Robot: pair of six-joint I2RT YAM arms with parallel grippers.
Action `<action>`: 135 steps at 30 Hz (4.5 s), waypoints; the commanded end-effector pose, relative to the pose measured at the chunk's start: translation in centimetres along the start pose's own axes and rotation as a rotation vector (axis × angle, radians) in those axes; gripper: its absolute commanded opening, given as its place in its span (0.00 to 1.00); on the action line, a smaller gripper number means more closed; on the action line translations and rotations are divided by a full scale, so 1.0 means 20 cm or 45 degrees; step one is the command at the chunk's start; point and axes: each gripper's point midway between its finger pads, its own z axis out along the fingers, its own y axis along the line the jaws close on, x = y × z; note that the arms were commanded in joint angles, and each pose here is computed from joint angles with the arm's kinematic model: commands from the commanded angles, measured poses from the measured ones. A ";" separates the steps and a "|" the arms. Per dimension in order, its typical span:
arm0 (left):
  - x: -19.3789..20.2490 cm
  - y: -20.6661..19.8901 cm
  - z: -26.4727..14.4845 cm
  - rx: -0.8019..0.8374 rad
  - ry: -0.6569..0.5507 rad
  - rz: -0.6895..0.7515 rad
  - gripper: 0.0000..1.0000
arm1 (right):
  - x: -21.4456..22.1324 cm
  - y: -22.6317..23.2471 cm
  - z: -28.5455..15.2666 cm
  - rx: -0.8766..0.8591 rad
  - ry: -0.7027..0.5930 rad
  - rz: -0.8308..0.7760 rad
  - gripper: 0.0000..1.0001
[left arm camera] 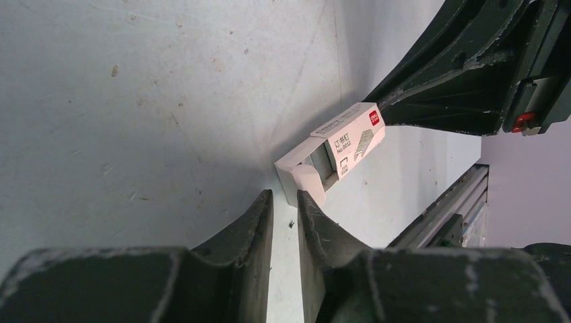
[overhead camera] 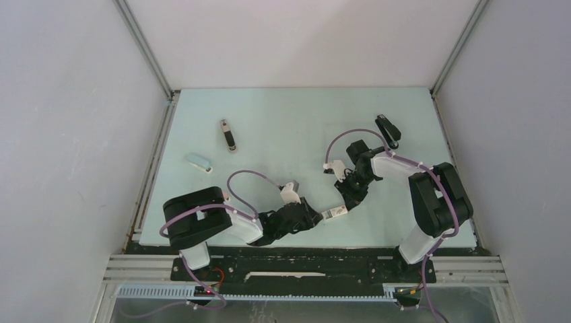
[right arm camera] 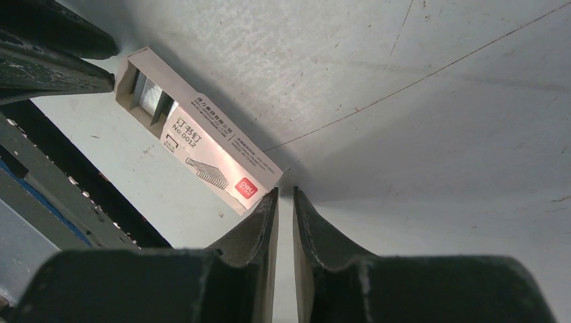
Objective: Unload the staples from the stapler
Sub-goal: Close the staple box at the center of the board.
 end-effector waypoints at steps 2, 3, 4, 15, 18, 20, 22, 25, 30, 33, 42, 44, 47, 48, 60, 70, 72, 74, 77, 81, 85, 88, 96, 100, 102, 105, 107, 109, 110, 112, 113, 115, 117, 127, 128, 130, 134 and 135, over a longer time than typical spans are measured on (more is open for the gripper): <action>0.00 -0.01 0.03 -0.011 0.013 -0.026 0.23 | -0.05 0.00 -0.02 0.004 -0.014 -0.024 0.22; 0.00 0.00 0.04 -0.015 0.014 -0.028 0.21 | -0.06 0.01 -0.02 0.004 -0.014 -0.025 0.22; 0.01 0.00 0.04 -0.019 0.016 -0.030 0.21 | -0.06 0.01 -0.01 0.001 -0.014 -0.026 0.21; 0.00 -0.03 0.05 -0.006 0.021 -0.030 0.25 | -0.06 0.02 -0.01 -0.005 -0.014 -0.037 0.21; 0.00 -0.04 0.05 -0.004 0.021 -0.031 0.25 | -0.06 0.02 -0.01 -0.006 -0.012 -0.038 0.21; 0.00 -0.04 0.05 -0.002 0.019 -0.034 0.25 | -0.06 0.02 -0.01 -0.004 -0.012 -0.038 0.21; 0.00 -0.04 0.04 -0.003 0.014 -0.041 0.25 | -0.06 0.02 -0.01 -0.003 -0.011 -0.036 0.21; -0.01 -0.03 0.03 0.000 -0.001 -0.055 0.25 | -0.06 0.02 -0.01 -0.001 -0.010 -0.036 0.21; -0.02 -0.01 0.00 0.016 -0.017 -0.072 0.25 | -0.06 0.02 -0.01 0.003 -0.006 -0.034 0.21; -0.03 -0.02 -0.02 0.034 -0.025 -0.076 0.25 | -0.06 0.01 -0.01 0.005 -0.005 -0.033 0.21; -0.04 -0.03 -0.04 0.089 -0.044 -0.073 0.25 | -0.05 0.01 0.00 0.003 0.001 -0.032 0.21; -0.04 -0.04 -0.04 0.105 -0.049 -0.070 0.25 | -0.05 0.01 0.00 0.003 0.000 -0.032 0.21; -0.04 -0.04 -0.05 0.117 -0.056 -0.066 0.25 | -0.05 0.01 0.00 0.003 -0.001 -0.033 0.21; -0.04 -0.04 -0.05 0.117 -0.056 -0.066 0.25 | -0.05 0.01 0.00 0.004 -0.002 -0.033 0.21; -0.05 -0.05 -0.04 0.120 -0.066 -0.076 0.26 | -0.05 0.02 0.00 0.003 0.003 -0.037 0.21; -0.05 -0.06 -0.02 0.114 -0.067 -0.090 0.26 | -0.05 0.02 0.00 0.003 0.007 -0.037 0.21; -0.05 -0.05 -0.01 0.111 -0.069 -0.095 0.25 | -0.05 0.02 0.00 0.002 0.007 -0.039 0.21; -0.06 -0.05 -0.01 0.109 -0.068 -0.097 0.25 | -0.05 0.02 0.00 0.003 0.008 -0.039 0.21; -0.05 -0.05 0.00 0.098 -0.063 -0.100 0.25 | -0.05 0.02 0.01 0.002 0.008 -0.041 0.21; -0.05 -0.05 0.02 0.094 -0.056 -0.108 0.25 | -0.05 0.02 0.01 0.003 0.011 -0.039 0.21; -0.05 -0.06 0.03 0.094 -0.057 -0.103 0.25 | -0.05 0.02 0.01 0.002 0.011 -0.042 0.21; -0.06 -0.07 0.03 0.098 -0.061 -0.103 0.26 | -0.05 0.02 0.01 0.002 0.012 -0.040 0.21; -0.05 -0.07 0.06 0.087 -0.048 -0.099 0.30 | -0.05 0.02 0.01 0.002 0.012 -0.042 0.21; -0.05 -0.07 0.06 0.085 -0.043 -0.096 0.31 | -0.05 0.03 0.01 0.001 0.017 -0.045 0.21; -0.05 -0.07 0.07 0.079 -0.042 -0.095 0.31 | -0.05 0.02 0.01 0.002 0.015 -0.045 0.21; -0.04 -0.06 0.07 0.072 -0.040 -0.093 0.29 | -0.05 0.02 0.01 0.001 0.015 -0.043 0.21; -0.04 -0.06 0.08 0.071 -0.038 -0.094 0.28 | -0.05 0.02 0.01 0.001 0.017 -0.044 0.21; -0.04 -0.06 0.08 0.072 -0.039 -0.095 0.27 | -0.05 0.03 0.01 0.002 0.015 -0.045 0.21; -0.04 -0.06 0.07 0.073 -0.037 -0.095 0.26 | -0.05 0.03 0.01 0.002 0.016 -0.045 0.21; -0.04 -0.06 0.08 0.074 -0.041 -0.095 0.25 | -0.05 0.03 0.01 0.000 0.017 -0.047 0.21; -0.04 -0.07 0.08 0.075 -0.040 -0.096 0.25 | -0.05 0.03 0.01 0.000 0.017 -0.046 0.21; -0.04 -0.07 0.07 0.076 -0.040 -0.096 0.24 | -0.05 0.03 0.01 0.001 0.015 -0.047 0.21; -0.05 -0.07 0.07 0.080 -0.044 -0.095 0.24 | -0.05 0.03 0.01 0.001 0.017 -0.046 0.21; -0.08 -0.10 0.04 0.102 -0.061 -0.100 0.17 | -0.05 0.03 0.01 0.001 0.021 -0.047 0.21; -0.08 -0.10 0.04 0.102 -0.060 -0.100 0.17 | -0.05 0.03 0.01 -0.001 0.022 -0.044 0.21; -0.08 -0.11 0.04 0.107 -0.060 -0.101 0.16 | -0.05 0.03 0.01 -0.001 0.021 -0.045 0.21; -0.08 -0.12 0.03 0.117 -0.062 -0.097 0.18 | -0.05 0.03 0.02 -0.001 0.021 -0.046 0.21; -0.09 -0.12 0.03 0.121 -0.063 -0.093 0.18 | -0.05 0.03 0.01 -0.001 0.021 -0.047 0.21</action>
